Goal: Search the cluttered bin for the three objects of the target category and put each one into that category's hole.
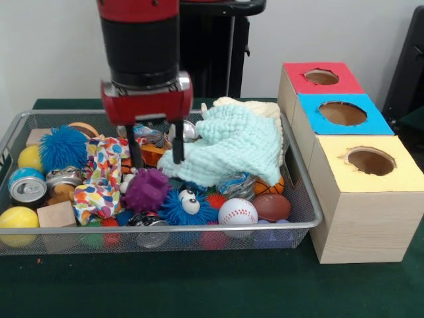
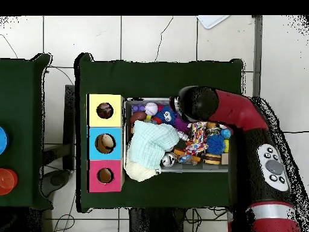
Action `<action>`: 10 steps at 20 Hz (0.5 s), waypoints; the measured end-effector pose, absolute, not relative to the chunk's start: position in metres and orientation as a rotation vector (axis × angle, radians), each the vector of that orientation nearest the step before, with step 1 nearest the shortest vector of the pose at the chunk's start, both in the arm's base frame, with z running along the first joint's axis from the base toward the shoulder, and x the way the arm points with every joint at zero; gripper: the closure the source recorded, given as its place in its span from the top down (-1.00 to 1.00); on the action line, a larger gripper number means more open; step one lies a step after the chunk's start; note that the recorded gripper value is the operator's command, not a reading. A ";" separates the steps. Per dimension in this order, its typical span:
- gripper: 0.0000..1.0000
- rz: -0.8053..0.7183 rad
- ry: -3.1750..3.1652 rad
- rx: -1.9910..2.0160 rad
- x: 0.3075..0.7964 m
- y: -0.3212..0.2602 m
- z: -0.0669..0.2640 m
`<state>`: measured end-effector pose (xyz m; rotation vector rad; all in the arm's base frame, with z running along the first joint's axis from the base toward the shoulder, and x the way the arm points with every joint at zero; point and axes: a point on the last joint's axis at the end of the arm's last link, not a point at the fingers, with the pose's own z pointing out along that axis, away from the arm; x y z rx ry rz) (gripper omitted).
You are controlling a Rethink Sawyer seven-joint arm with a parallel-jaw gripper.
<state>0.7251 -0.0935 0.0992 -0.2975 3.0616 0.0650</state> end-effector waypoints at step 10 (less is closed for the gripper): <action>1.00 0.058 3.095 -0.493 0.709 -0.064 0.043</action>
